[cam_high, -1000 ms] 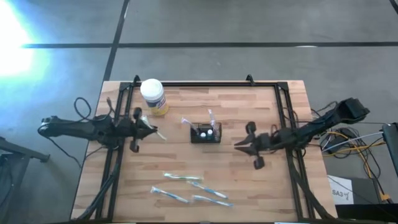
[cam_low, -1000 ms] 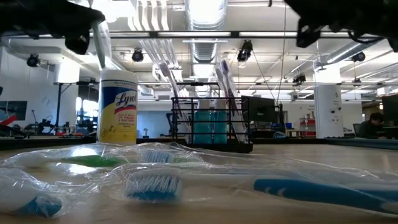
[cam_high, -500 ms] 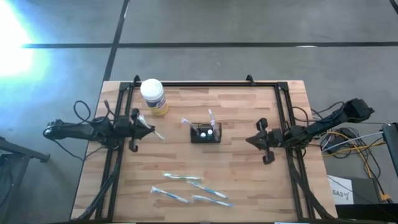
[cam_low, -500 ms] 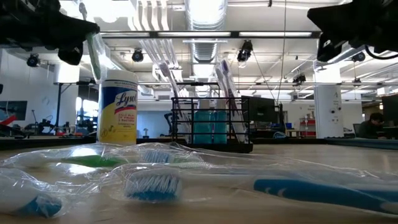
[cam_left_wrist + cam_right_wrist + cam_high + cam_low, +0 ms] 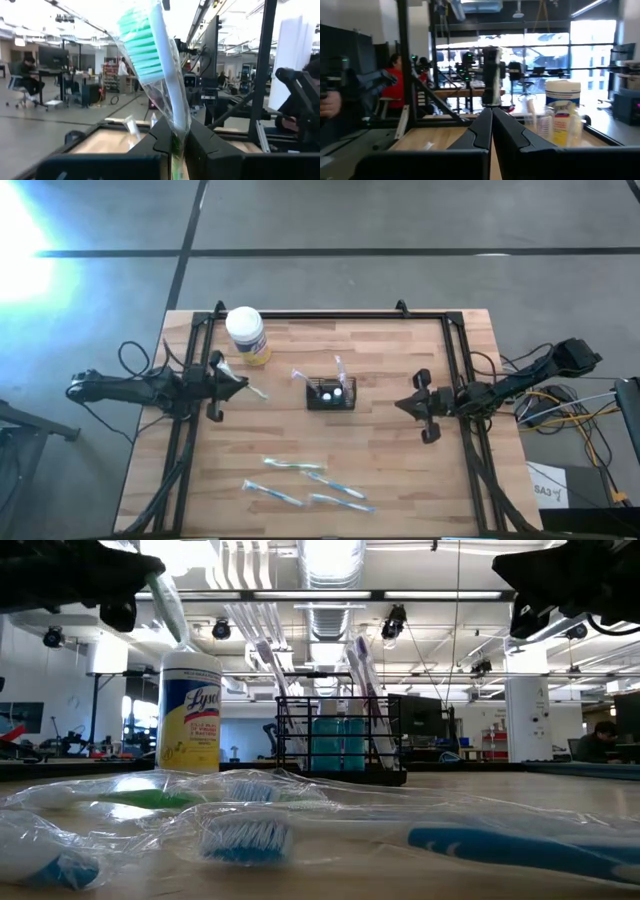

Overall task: Pick & Place toothbrushing station
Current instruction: Put the top green toothbrush into the wire organizer, then put the green toothbrush into the wire organizer

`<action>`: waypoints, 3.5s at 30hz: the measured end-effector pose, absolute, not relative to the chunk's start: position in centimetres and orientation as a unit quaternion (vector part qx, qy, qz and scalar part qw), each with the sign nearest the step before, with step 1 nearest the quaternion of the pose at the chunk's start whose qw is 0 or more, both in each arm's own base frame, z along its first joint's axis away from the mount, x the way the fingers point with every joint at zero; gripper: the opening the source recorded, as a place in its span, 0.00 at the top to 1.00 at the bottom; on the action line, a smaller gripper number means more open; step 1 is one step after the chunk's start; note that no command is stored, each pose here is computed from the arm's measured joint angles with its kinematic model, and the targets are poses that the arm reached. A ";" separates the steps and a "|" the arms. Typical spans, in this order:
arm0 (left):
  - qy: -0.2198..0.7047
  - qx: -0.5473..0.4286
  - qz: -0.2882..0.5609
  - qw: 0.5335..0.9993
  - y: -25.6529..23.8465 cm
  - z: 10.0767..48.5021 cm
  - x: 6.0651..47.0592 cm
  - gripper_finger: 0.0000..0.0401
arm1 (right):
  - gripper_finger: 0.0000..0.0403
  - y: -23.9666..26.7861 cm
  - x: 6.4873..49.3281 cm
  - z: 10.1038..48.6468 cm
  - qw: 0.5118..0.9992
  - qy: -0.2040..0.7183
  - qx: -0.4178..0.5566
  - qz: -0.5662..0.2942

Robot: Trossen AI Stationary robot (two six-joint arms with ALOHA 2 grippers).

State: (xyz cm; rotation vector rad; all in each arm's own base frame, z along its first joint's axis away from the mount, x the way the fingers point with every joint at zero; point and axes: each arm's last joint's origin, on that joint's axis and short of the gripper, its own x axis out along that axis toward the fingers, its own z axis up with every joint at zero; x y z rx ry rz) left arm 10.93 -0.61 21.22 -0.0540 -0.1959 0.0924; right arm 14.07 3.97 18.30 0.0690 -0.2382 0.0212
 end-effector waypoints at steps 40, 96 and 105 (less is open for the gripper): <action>-0.009 0.092 0.112 0.989 -1.5 21.2 25.8 0.94 | 0.98 3.9 14.1 18.3 0.992 -0.118 0.036 -0.005; 0.010 0.036 0.042 0.998 -1.2 26.0 21.2 0.28 | 0.98 3.9 14.1 18.1 0.993 -0.110 0.035 -0.004; 0.005 0.019 -0.038 0.999 -1.6 28.1 15.7 0.33 | 0.98 3.9 14.1 18.1 0.993 -0.111 0.037 -0.003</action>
